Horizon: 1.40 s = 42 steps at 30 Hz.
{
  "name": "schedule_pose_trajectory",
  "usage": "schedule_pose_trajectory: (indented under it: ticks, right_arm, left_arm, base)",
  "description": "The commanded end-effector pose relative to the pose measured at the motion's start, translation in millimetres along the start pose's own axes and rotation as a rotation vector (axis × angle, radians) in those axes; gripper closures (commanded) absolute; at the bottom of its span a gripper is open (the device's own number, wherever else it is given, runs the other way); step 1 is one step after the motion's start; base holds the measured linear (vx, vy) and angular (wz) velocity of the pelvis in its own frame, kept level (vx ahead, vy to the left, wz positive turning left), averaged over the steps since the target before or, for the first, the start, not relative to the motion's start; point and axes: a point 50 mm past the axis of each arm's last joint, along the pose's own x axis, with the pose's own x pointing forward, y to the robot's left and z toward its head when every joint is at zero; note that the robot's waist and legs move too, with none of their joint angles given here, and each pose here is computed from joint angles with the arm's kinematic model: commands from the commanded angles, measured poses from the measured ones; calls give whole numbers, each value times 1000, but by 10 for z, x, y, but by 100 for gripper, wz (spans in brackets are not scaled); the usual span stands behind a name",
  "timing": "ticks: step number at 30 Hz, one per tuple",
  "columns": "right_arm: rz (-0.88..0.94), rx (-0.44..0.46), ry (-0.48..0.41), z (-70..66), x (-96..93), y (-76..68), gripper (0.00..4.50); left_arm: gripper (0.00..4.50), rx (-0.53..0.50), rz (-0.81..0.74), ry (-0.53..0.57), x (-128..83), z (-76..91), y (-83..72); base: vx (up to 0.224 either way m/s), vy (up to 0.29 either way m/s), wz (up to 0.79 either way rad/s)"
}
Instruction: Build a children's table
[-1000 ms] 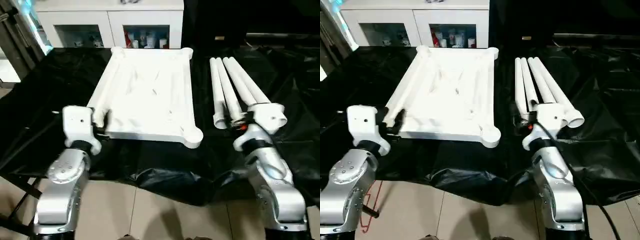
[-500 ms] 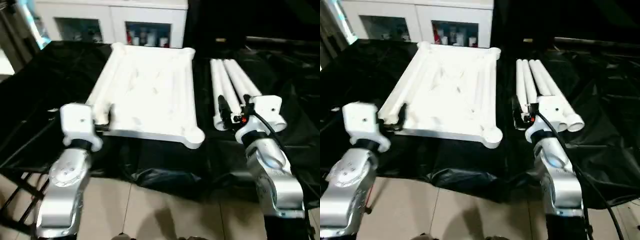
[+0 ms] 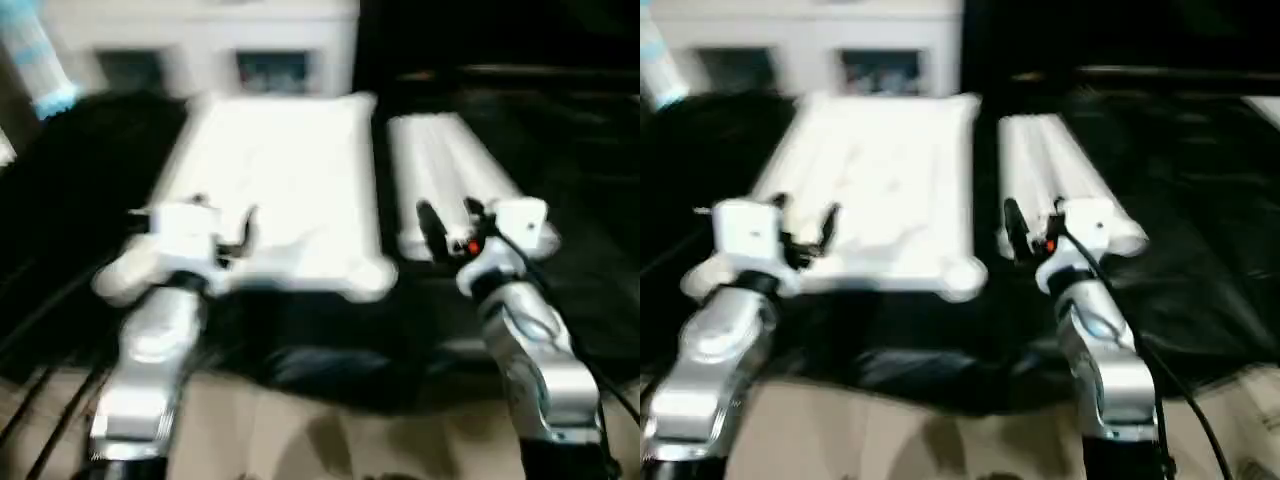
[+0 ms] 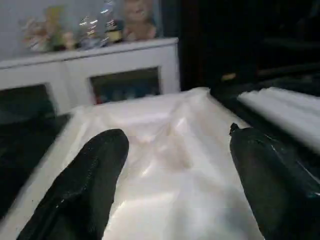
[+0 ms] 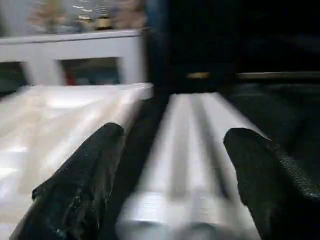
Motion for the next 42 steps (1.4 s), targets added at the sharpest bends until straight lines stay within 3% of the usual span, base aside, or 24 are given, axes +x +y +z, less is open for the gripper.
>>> schedule_pose_trajectory:
  ticks: [1,5,8,10,14,17,22,29,32,36,37,40,42]
  right_arm:
    - [8,-16,-10,35,30,-12,84]
    - [82,-56,-18,84,70,30,84]
    - [175,-157,-6,62,92,140,84]
    - [196,-124,-13,46,80,200,84]
    - [183,-81,11,-4,66,183,84]
    - [210,-59,7,-13,28,206,84]
    - [256,-59,-13,14,-21,222,84]
    - [288,-82,15,-3,-12,155,84]
    - [426,-141,47,2,-12,131,84]
    - [604,-204,94,39,-80,76,84]
    - [617,-213,98,40,-87,71,84]
    - [795,-316,220,-7,-217,-17,84]
    - [825,-334,236,-13,-239,-29,84]
  left_arm:
    - [72,-2,-8,24,20,-56,-41]
    - [72,-9,-12,11,39,-13,-50]
    - [72,7,-1,14,7,-16,-7]
    - [72,22,26,17,-24,-21,43]
    - [72,2,24,5,-42,-18,58]
    - [72,19,-59,21,-44,-38,36]
    - [72,22,-210,45,-60,-89,-4]
    - [72,107,-276,39,2,-115,-66]
    - [53,38,-457,41,39,-108,-154]
    - [32,140,-665,82,71,-97,-154]
    - [7,142,-680,89,72,-99,-154]
    - [7,200,-982,233,11,-191,-231]
    - [7,220,-1021,262,5,-218,-242]
  base:
    - [147,-38,-11]
    - [171,-34,-1]
    - [232,42,3]
    - [246,2,34]
    - [61,-28,33]
    - [-127,-13,24]
    - [-9,-52,7]
    - [-77,-2,7]
    - [-60,17,-4]
    - [-13,6,-1]
    - [0,0,0]
    - [0,0,0]
    - [0,0,0]
